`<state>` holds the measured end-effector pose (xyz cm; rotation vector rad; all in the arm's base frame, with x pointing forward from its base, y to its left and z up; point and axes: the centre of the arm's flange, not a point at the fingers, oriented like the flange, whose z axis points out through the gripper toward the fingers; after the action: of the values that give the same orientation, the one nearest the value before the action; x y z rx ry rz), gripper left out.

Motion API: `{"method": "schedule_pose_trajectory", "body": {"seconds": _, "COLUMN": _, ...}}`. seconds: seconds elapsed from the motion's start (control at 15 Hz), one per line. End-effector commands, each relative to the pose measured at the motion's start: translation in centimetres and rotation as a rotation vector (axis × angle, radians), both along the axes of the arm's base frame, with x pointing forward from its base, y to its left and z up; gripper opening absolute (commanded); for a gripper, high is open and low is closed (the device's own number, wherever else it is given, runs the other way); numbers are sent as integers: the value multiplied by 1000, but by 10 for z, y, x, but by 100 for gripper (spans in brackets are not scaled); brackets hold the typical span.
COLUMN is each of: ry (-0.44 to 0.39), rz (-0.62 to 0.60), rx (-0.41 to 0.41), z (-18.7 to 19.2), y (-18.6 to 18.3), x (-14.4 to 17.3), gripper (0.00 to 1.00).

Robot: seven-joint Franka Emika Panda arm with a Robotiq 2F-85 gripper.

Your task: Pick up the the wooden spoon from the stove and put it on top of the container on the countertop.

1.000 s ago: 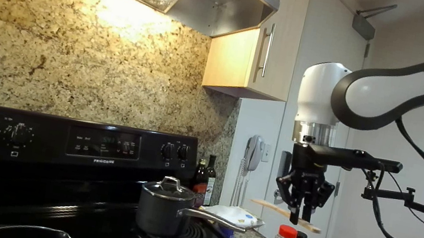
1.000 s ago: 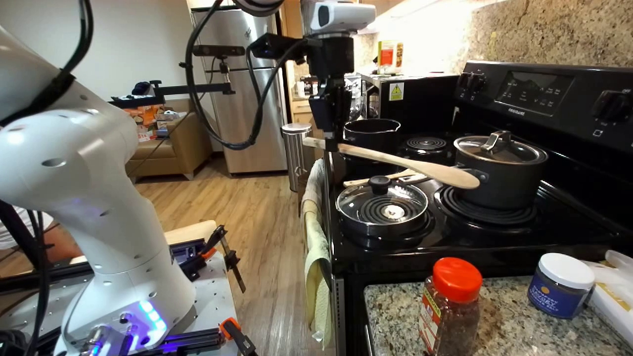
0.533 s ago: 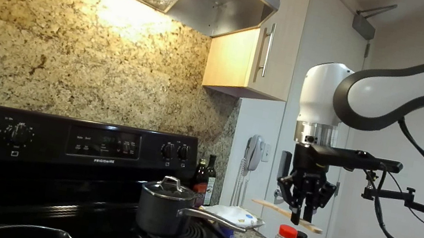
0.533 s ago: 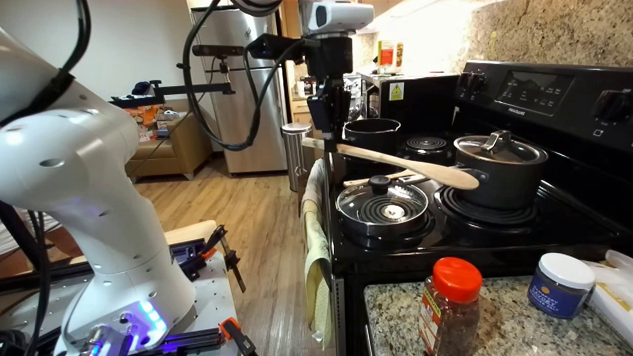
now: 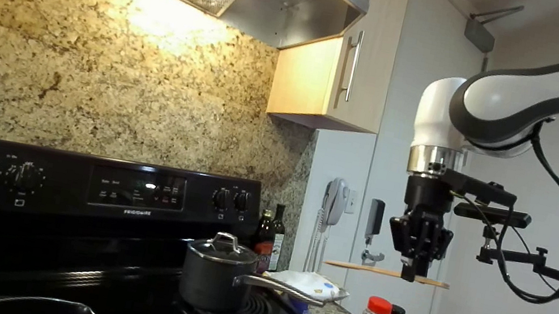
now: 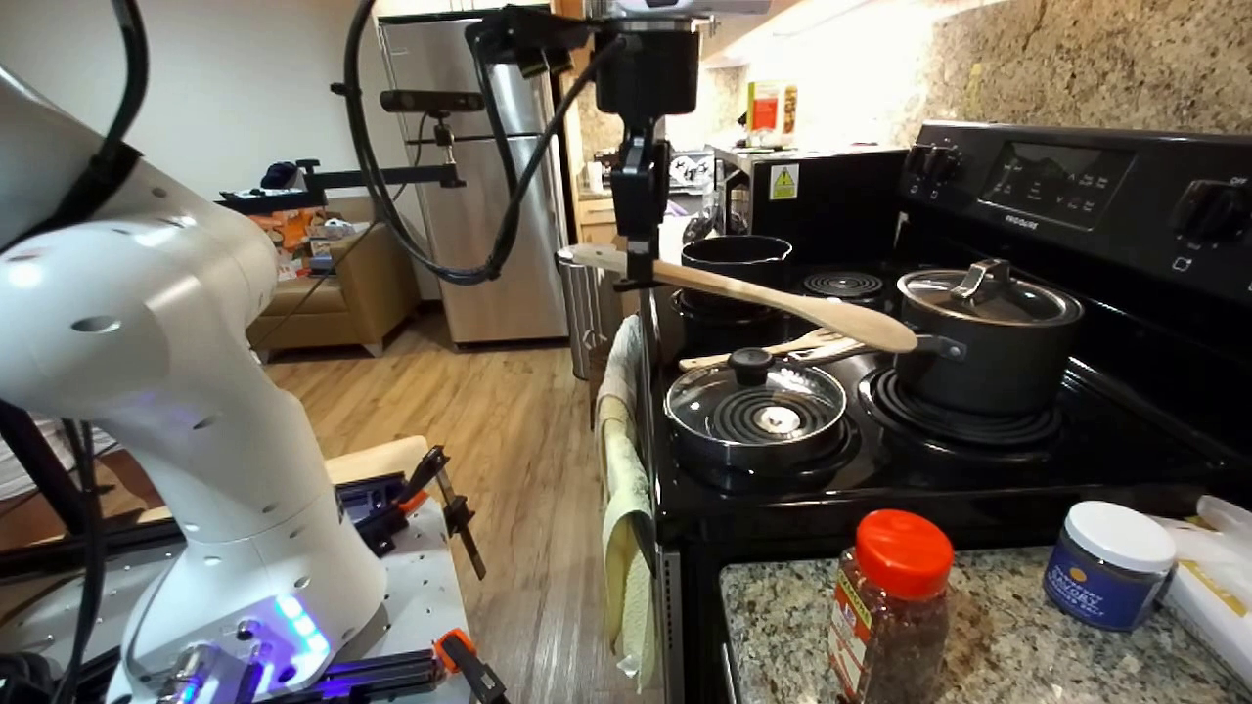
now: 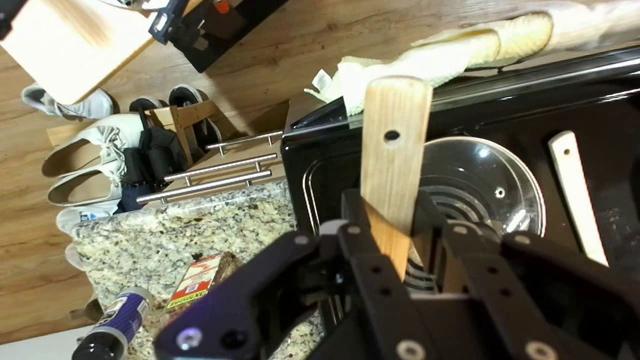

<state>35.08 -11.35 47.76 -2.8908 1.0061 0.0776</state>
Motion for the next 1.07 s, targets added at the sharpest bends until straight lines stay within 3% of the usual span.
{"method": "schedule_pose_trajectory", "body": {"seconds": 0.0, "ry": -79, "rz": -20, "rx": 21, "z": 4, "y": -35, "x": -26, "gripper": 12}}
{"method": "schedule_pose_trajectory", "body": {"seconds": 0.13, "ry": -144, "rz": -72, "rx": 20, "z": -5, "y": -52, "x": -31, "gripper": 12}}
{"method": "schedule_pose_trajectory", "body": {"seconds": 0.33, "ry": -201, "rz": -159, "rx": -50, "z": -29, "y": -69, "x": -32, "gripper": 12}}
{"method": "schedule_pose_trajectory", "body": {"seconds": 0.8, "ry": -129, "rz": -141, "rx": -216, "z": -98, "y": -70, "x": -27, "gripper": 12}}
{"method": "schedule_pose_trajectory", "body": {"seconds": 1.0, "ry": -152, "rz": -78, "rx": -85, "z": -101, "y": -61, "x": -28, "gripper": 12}}
